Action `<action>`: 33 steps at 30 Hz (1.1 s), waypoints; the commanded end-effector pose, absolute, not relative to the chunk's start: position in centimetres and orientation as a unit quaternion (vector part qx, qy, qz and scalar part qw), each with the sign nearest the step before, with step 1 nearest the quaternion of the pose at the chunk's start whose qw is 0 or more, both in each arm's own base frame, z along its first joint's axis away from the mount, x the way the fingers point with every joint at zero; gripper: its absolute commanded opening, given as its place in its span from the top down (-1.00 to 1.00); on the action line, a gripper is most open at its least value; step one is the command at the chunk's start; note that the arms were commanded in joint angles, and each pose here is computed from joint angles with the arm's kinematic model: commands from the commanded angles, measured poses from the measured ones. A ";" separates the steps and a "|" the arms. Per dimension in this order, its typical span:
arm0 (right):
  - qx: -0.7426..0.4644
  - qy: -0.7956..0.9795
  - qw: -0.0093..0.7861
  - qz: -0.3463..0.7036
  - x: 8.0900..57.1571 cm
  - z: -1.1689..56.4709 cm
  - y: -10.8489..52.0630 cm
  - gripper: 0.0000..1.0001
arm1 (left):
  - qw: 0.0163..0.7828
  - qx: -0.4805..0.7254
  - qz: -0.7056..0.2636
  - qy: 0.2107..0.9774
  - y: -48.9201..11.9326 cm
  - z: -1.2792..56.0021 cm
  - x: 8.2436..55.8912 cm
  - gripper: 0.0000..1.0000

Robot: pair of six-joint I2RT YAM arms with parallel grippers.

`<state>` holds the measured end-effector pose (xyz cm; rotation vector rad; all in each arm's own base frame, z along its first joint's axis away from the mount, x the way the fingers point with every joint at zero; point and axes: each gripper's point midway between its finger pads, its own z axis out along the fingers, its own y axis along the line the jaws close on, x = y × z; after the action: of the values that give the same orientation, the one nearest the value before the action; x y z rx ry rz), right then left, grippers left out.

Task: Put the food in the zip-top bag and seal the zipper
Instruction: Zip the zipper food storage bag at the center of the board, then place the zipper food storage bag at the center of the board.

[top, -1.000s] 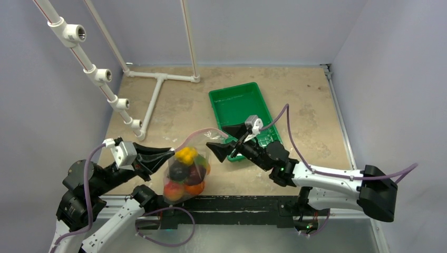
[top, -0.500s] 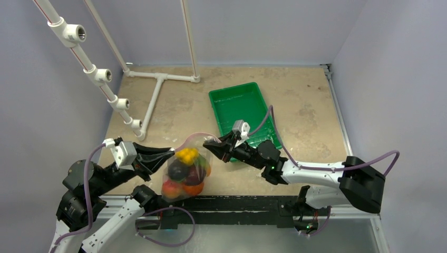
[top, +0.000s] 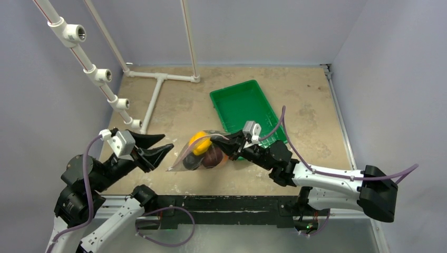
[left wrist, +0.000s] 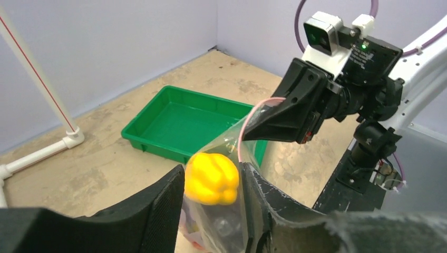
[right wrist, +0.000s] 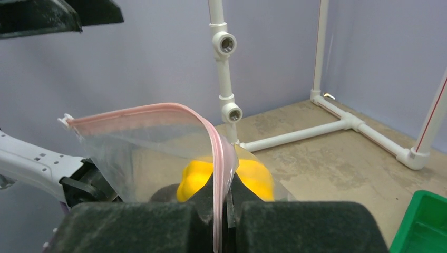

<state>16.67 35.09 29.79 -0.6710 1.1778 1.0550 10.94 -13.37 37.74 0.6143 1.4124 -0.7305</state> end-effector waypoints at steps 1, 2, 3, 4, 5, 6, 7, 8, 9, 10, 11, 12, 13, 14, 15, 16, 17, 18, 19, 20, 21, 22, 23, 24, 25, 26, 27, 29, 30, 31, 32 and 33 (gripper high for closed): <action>-0.285 0.490 0.682 0.462 16.6 32.3 34.2 1.00 | 0.672 0.257 -0.304 0.624 -13.2 39.9 12.3 0.09; -0.289 0.491 0.680 0.462 16.5 32.1 34.3 1.00 | 0.670 0.259 -0.305 0.625 -13.4 40.0 12.5 -0.01; -0.292 0.494 0.677 0.461 16.4 31.8 34.3 1.00 | 0.666 0.265 -0.307 0.627 -13.8 40.0 12.7 -0.08; -0.293 0.494 0.677 0.460 16.3 31.7 34.3 1.00 | 0.660 0.273 -0.312 0.627 -14.3 40.1 12.8 -0.13; -0.296 0.496 0.675 0.460 16.2 31.5 34.3 1.00 | 0.651 0.283 -0.318 0.628 -14.9 40.0 12.9 -0.17; -0.297 0.497 0.673 0.460 16.2 31.4 34.3 1.00 | 0.641 0.295 -0.325 0.630 -15.5 39.8 12.9 -0.20; -0.298 0.499 0.672 0.459 16.1 31.3 34.3 1.00 | 0.630 0.306 -0.332 0.631 -16.1 39.6 12.9 -0.23; -0.298 0.503 0.670 0.458 16.1 31.1 34.3 1.00 | 0.619 0.317 -0.339 0.633 -16.7 39.4 13.0 -0.24; -0.299 0.506 0.667 0.458 16.2 31.0 34.3 1.00 | 0.607 0.331 -0.347 0.634 -17.4 39.0 13.0 -0.27; -0.301 0.511 0.664 0.456 16.3 30.8 34.4 1.00 | 0.591 0.342 -0.353 0.640 -18.1 38.3 13.2 -0.29; -0.302 0.516 0.661 0.455 16.3 30.7 34.5 1.00 | 0.579 0.347 -0.355 0.647 -18.5 37.7 13.6 -0.30; -0.303 0.520 0.658 0.453 16.4 30.5 34.7 1.00 | 0.566 0.350 -0.357 0.656 -18.9 37.0 13.9 -0.30; -0.303 0.525 0.655 0.451 16.4 30.3 34.8 1.00 | 0.552 0.354 -0.360 0.664 -19.4 36.2 14.1 -0.30; -0.304 0.530 0.652 0.450 16.5 30.0 34.8 1.00 | 0.540 0.357 -0.364 0.670 -19.8 35.6 14.3 -0.30; -0.305 0.533 0.649 0.449 16.5 29.9 34.9 1.00 | 0.531 0.358 -0.367 0.675 -20.1 35.1 14.5 -0.30; -0.305 0.537 0.647 0.447 16.6 29.6 34.9 1.00 | 0.525 0.357 -0.369 0.678 -20.3 34.7 14.6 -0.30; -0.305 0.540 0.645 0.445 16.7 29.4 35.0 1.00 | 0.523 0.357 -0.371 0.679 -20.5 34.5 14.8 -0.30; -0.307 0.544 0.643 0.443 16.8 29.2 35.0 1.00 | 0.521 0.356 -0.372 0.681 -20.6 34.1 14.9 -0.29; -0.308 0.547 0.641 0.442 16.8 29.0 35.1 1.00 | 0.518 0.356 -0.374 0.682 -20.7 33.9 15.0 -0.29; -0.307 0.552 0.640 0.438 17.0 28.8 35.2 1.00 | 0.513 0.358 -0.375 0.685 -20.8 33.5 15.0 -0.29; -0.305 0.556 0.638 0.435 17.1 28.6 35.2 1.00 | 0.507 0.358 -0.374 0.689 -20.9 33.1 15.1 -0.29; -0.304 0.559 0.637 0.434 17.2 28.5 35.3 1.00 | 0.499 0.359 -0.375 0.694 -21.0 32.7 15.1 -0.29; -0.302 0.560 0.638 0.434 17.4 28.6 35.3 1.00 | 0.489 0.361 -0.376 0.700 -21.2 32.2 15.1 -0.29; -0.300 0.561 0.638 0.434 17.4 28.6 35.3 1.00 | 0.478 0.362 -0.376 0.707 -21.2 31.6 15.2 -0.29; -0.299 0.561 0.638 0.434 17.4 28.6 35.3 1.00 | 0.467 0.364 -0.375 0.713 -21.3 31.0 15.2 -0.28; -0.298 0.561 0.639 0.435 17.4 28.6 35.4 1.00 | 0.457 0.366 -0.374 0.719 -21.4 30.4 15.2 -0.26; -0.297 0.561 0.639 0.435 17.5 28.6 35.4 1.00 | 0.451 0.366 -0.373 0.724 -21.4 30.0 15.2 -0.23; -0.295 0.564 0.636 0.436 17.6 28.5 35.5 1.00 | 0.441 0.366 -0.370 0.731 -21.5 29.0 15.4 -0.14; -0.296 0.566 0.635 0.435 17.6 28.2 35.6 1.00 | 0.436 0.364 -0.367 0.736 -21.4 28.5 15.5 -0.10; -0.296 0.567 0.634 0.435 17.6 28.2 35.6 1.00 | 0.428 0.364 -0.364 0.743 -21.4 27.9 15.5 -0.08; -0.295 0.568 0.633 0.436 17.6 28.1 35.7 1.00 | 0.422 0.363 -0.360 0.749 -21.3 27.4 15.6 -0.07; -0.294 0.568 0.632 0.437 17.6 28.2 35.7 1.00 | 0.418 0.360 -0.354 0.755 -21.3 26.8 15.9 -0.05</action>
<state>17.32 35.28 25.55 -0.7293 1.3429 0.9732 15.84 -21.34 28.89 0.8832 1.8310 -0.9008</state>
